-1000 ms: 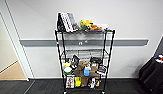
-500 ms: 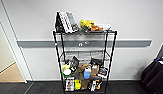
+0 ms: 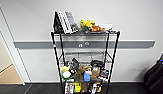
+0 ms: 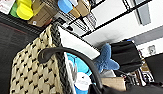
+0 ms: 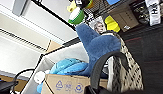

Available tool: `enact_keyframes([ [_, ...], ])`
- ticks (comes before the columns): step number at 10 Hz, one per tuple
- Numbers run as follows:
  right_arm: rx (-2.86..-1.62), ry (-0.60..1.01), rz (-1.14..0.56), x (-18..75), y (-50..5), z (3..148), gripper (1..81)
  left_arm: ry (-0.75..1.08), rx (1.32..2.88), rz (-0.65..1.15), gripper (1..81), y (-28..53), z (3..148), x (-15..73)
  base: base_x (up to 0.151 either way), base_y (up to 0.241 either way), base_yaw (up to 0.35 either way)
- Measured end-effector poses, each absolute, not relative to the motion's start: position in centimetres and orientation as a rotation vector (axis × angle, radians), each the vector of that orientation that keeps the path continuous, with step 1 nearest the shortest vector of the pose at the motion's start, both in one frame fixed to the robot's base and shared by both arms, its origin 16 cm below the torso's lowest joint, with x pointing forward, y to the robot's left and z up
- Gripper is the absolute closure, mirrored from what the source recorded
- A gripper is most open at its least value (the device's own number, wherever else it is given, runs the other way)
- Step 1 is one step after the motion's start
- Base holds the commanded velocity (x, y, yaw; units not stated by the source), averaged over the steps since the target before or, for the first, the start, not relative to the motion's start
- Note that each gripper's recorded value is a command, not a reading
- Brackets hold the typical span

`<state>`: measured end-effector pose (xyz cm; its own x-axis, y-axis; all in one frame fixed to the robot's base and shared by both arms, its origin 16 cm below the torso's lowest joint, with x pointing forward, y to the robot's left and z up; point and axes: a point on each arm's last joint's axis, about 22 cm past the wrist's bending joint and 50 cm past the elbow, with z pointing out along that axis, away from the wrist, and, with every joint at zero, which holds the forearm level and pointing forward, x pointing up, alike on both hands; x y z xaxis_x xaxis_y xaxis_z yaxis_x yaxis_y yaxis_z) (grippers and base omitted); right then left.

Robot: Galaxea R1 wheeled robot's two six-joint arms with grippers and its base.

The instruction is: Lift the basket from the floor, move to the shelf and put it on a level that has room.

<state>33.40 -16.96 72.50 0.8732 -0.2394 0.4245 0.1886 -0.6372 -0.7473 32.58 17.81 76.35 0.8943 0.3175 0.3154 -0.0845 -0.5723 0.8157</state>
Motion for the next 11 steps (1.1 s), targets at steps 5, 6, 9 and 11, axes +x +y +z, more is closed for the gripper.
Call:
enact_keyframes([
  [5, -2.139, 0.022, -0.671, 34.3, -17.6, 75.3, 81.1, 0.154, 2.088, 0.546, 81.1, 17.2, 77.8, 32.2, 0.125, 0.0, 0.0],
  [6, -2.124, 0.02, -0.678, 34.4, -17.3, 75.9, 81.1, 0.155, 2.089, 0.551, 81.1, 17.5, 77.9, 32.2, 0.124, 0.0, 0.0],
  [9, -2.104, 0.021, -0.685, 33.9, -17.6, 77.1, 81.1, 0.141, 2.072, 0.546, 81.1, 17.2, 79.0, 31.5, 0.122, 0.0, 0.0],
  [11, -2.098, 0.019, -0.683, 33.6, -17.6, 77.5, 81.1, 0.139, 2.062, 0.549, 81.1, 17.2, 79.6, 31.3, 0.122, 0.0, 0.0],
])
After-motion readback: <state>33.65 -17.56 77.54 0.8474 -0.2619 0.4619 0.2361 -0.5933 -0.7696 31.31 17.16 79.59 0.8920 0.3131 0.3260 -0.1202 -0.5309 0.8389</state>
